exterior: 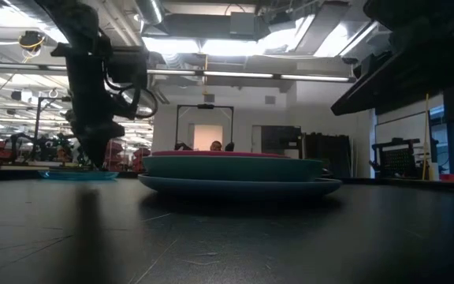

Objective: Stack plastic plates
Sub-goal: Stack the light blue plate on the light orange plate

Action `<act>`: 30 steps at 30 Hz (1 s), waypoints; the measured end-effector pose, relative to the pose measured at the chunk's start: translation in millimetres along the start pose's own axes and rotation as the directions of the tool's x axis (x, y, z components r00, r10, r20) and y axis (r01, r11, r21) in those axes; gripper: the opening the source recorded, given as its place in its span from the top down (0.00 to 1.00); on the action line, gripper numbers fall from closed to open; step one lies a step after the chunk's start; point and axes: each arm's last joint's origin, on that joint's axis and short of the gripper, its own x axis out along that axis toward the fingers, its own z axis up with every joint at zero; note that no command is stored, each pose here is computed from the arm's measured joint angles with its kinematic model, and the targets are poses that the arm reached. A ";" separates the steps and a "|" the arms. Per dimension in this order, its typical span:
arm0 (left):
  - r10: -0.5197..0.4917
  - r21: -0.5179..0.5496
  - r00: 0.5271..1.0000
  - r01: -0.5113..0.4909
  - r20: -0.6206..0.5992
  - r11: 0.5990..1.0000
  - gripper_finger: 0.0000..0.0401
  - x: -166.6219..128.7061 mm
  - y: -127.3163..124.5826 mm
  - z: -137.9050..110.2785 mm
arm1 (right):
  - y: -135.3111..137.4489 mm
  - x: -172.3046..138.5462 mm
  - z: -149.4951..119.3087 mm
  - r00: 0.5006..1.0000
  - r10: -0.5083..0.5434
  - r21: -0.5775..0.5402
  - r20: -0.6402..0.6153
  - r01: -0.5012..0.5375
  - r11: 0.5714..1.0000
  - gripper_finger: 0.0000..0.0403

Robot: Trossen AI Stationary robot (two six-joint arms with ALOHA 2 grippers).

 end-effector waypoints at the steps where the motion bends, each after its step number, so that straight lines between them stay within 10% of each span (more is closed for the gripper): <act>1: 0.010 -0.002 1.000 -0.010 0.003 1.000 0.70 1.5 1.5 0.1 | 0.0 0.0 0.0 1.000 0.000 0.000 0.000 0.000 1.000 0.58; 30: 0.011 -0.001 1.000 -0.011 0.020 1.000 0.81 39.9 18.9 -18.9 | -0.5 0.1 0.1 1.000 -0.011 0.004 0.003 0.011 1.000 0.58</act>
